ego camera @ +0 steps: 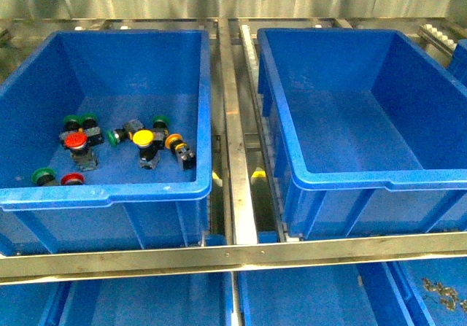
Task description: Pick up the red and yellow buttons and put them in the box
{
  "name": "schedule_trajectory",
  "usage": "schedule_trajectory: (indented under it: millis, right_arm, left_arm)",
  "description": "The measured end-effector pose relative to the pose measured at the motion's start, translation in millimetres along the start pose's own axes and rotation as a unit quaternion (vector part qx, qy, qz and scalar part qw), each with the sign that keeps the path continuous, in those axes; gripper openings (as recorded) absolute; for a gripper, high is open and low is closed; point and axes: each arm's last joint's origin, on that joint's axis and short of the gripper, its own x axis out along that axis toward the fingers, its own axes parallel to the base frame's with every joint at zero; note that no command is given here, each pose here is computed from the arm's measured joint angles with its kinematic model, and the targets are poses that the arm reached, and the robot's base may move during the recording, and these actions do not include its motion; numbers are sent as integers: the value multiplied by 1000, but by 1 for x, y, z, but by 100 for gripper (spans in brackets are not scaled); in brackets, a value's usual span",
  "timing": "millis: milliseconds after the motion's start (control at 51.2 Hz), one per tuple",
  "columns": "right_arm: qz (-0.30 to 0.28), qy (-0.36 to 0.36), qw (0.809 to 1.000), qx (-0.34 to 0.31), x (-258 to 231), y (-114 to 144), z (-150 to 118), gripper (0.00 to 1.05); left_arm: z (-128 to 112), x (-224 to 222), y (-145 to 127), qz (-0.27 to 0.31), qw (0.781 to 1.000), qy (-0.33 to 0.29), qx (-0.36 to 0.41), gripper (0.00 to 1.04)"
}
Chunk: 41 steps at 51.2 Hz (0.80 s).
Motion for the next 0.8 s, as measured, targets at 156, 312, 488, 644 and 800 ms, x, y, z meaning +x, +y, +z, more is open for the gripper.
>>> schedule_trajectory:
  millis: [156, 312, 488, 644, 800]
  right_arm:
    - [0, 0, 1000, 0, 0, 0, 0, 97]
    - [0, 0, 1000, 0, 0, 0, 0, 97]
    - [0, 0, 1000, 0, 0, 0, 0, 97]
    - [0, 0, 1000, 0, 0, 0, 0, 97]
    - [0, 0, 1000, 0, 0, 0, 0, 97]
  left_arm:
    - [0, 0, 0, 0, 1000, 0, 0, 97]
    - [0, 0, 0, 0, 1000, 0, 0, 97]
    - [0, 0, 0, 0, 1000, 0, 0, 97]
    - [0, 0, 0, 0, 1000, 0, 0, 97]
    - [0, 0, 0, -2, 1000, 2, -2, 97]
